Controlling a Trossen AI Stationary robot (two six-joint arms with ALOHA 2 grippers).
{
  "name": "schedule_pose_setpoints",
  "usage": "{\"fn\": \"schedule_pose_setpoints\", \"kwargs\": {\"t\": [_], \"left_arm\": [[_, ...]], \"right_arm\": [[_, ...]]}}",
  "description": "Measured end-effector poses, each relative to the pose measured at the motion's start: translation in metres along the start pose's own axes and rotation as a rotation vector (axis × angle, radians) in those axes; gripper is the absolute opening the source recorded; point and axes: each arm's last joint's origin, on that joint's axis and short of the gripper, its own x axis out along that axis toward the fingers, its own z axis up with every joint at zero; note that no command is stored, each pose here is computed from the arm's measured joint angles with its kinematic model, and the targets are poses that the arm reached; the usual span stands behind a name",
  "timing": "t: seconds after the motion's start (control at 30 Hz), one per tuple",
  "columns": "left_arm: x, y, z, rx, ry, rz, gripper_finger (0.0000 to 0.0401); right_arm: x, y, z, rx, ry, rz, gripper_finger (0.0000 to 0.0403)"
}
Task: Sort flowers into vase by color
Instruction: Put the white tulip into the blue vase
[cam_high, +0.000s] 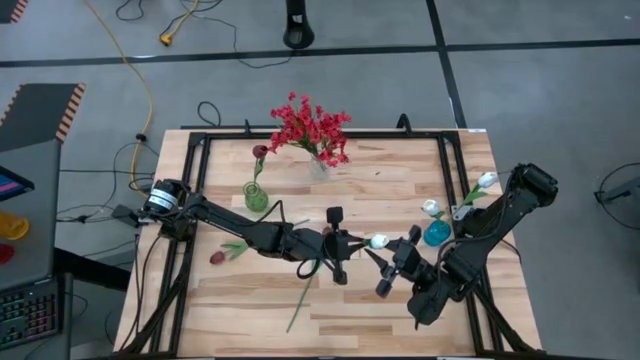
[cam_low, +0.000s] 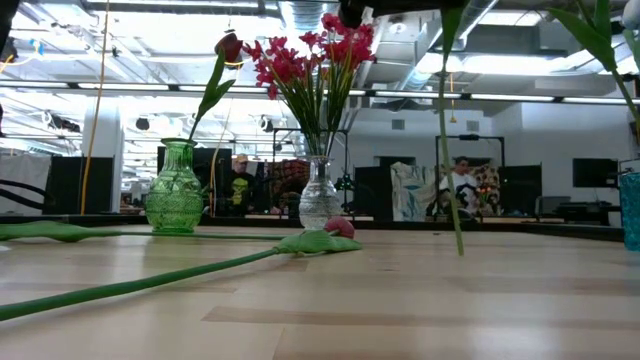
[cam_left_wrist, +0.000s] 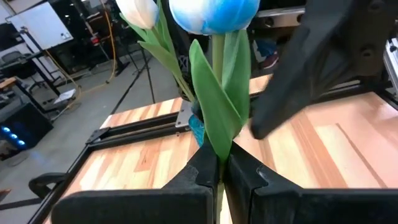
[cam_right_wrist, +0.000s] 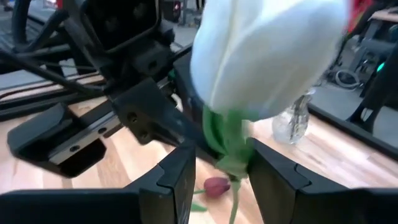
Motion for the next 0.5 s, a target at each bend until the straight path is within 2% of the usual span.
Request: {"fn": "schedule_pose_setpoints", "kwargs": {"t": [0.23,0.5], "left_arm": [[0.0000,0.0001,0.0006,-0.005,-0.006,0.001,0.0000],[-0.0003,-0.0005,0.0013,-0.006,-0.010,0.000,0.0000]], "right_arm": [[0.0019,-0.0010,0.0007,0.000,-0.010,-0.016,0.0155],[0.0045,-0.0016,0.0018,-0.003,-0.017,-0.029,0.0080]]}}
